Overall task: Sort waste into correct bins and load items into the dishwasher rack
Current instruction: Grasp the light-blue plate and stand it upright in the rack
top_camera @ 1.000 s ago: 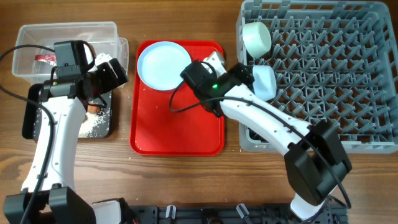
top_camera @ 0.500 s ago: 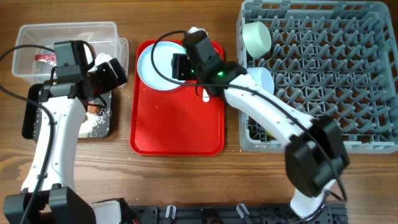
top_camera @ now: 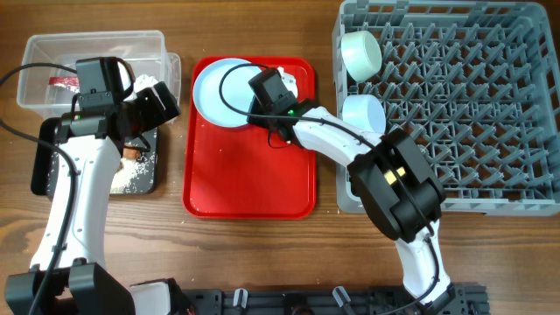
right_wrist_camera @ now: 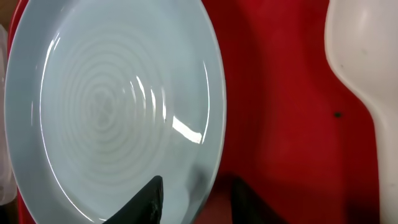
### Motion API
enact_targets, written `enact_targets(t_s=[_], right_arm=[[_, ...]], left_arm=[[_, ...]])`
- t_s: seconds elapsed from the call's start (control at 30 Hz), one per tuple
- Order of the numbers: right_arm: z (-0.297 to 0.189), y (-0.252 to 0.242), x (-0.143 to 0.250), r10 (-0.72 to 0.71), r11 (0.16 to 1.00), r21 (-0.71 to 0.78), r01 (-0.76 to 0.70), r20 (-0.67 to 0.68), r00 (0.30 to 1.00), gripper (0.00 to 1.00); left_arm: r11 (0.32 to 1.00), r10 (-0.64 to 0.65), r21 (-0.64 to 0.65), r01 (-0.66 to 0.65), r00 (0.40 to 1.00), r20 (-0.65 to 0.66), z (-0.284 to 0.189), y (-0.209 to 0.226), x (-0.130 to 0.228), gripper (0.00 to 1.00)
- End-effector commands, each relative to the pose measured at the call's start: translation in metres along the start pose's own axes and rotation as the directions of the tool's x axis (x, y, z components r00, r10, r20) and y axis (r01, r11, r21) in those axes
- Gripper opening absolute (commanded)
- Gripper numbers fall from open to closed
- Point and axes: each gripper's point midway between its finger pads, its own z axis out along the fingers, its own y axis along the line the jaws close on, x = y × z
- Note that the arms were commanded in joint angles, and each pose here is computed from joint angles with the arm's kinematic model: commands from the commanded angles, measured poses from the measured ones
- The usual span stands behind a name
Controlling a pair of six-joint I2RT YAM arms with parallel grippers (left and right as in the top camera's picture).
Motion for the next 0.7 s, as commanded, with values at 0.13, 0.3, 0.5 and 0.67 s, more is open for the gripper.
enact_targets(t_s=[0.13,0.3,0.5,0.67], right_arm=[[0.005,-0.005,0.008,0.031,0.999,-0.012,-0.032,-0.087,0.996,0.04],[-0.039,-0.026,-0.038,-0.059,0.998,-0.031,0.057,-0.086,0.995,0.04],[-0.19,0.018,-0.112,-0.391,0.908,-0.062,0.415,0.236,0.89,0.04],[-0.319,-0.055,-0.175,-0.395,0.883,0.439,0.164,0.511,0.763,0.04]], left_arm=[[1.0,-0.009,-0.01,0.009,1.0,0.006,0.001,0.003,-0.002,1.0],[1.0,-0.008,-0.01,0.008,1.0,0.006,0.001,0.003,-0.002,1.0],[1.0,-0.008,-0.01,0.008,1.0,0.006,0.001,0.003,-0.002,1.0],[1.0,-0.008,-0.01,0.008,1.0,0.006,0.001,0.003,-0.002,1.0]])
